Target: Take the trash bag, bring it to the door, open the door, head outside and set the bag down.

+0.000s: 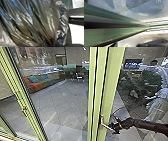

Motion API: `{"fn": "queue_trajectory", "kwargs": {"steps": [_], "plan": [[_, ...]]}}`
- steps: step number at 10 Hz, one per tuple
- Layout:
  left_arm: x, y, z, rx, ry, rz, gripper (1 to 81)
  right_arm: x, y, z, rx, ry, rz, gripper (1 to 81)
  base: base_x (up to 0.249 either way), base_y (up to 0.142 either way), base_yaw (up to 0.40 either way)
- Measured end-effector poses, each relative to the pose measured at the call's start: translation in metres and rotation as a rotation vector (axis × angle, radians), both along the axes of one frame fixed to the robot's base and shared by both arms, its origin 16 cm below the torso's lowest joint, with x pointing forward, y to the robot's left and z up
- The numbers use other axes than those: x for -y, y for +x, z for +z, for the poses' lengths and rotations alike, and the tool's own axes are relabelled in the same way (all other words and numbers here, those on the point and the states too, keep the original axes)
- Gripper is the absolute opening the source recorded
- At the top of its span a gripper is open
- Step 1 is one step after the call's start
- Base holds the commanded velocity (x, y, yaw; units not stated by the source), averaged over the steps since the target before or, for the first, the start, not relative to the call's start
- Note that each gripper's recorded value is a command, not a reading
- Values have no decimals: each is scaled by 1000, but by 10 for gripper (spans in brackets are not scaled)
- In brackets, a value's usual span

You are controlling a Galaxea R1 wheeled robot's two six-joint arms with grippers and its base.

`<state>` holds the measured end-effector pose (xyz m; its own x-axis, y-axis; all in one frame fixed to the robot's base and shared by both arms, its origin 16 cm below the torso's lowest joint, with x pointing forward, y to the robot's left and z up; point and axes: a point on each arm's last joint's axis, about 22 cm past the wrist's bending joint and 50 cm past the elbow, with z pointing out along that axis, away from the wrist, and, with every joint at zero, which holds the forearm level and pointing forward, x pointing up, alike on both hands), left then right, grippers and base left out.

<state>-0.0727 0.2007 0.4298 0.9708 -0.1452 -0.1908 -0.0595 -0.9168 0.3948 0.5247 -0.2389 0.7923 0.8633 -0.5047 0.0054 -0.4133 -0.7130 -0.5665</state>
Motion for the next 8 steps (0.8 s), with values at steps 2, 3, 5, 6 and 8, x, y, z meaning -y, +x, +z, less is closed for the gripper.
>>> {"fn": "queue_trajectory", "kwargs": {"steps": [2, 3, 5, 6, 8], "plan": [[-3, 1, 0, 0, 4, 0, 10, 9, -1, 8, 1, -20, 22, 811, 0, 0, 0], [-2, 0, 0, -1, 3, 0, 10, 14, 0, 16, 3, -35, 35, 811, 0, 0, 0], [-3, -3, 0, -3, 3, 0, 10, 16, 5, 23, 18, -36, 36, 811, 0, 0, 0], [-3, -3, 0, -5, 2, -1, 10, 16, 8, 26, 22, -36, 33, 811, 65, 0, 0], [-3, -12, 1, -13, 2, -1, 10, 16, 7, 33, 30, -38, 39, 811, 75, 0, 0]]}}
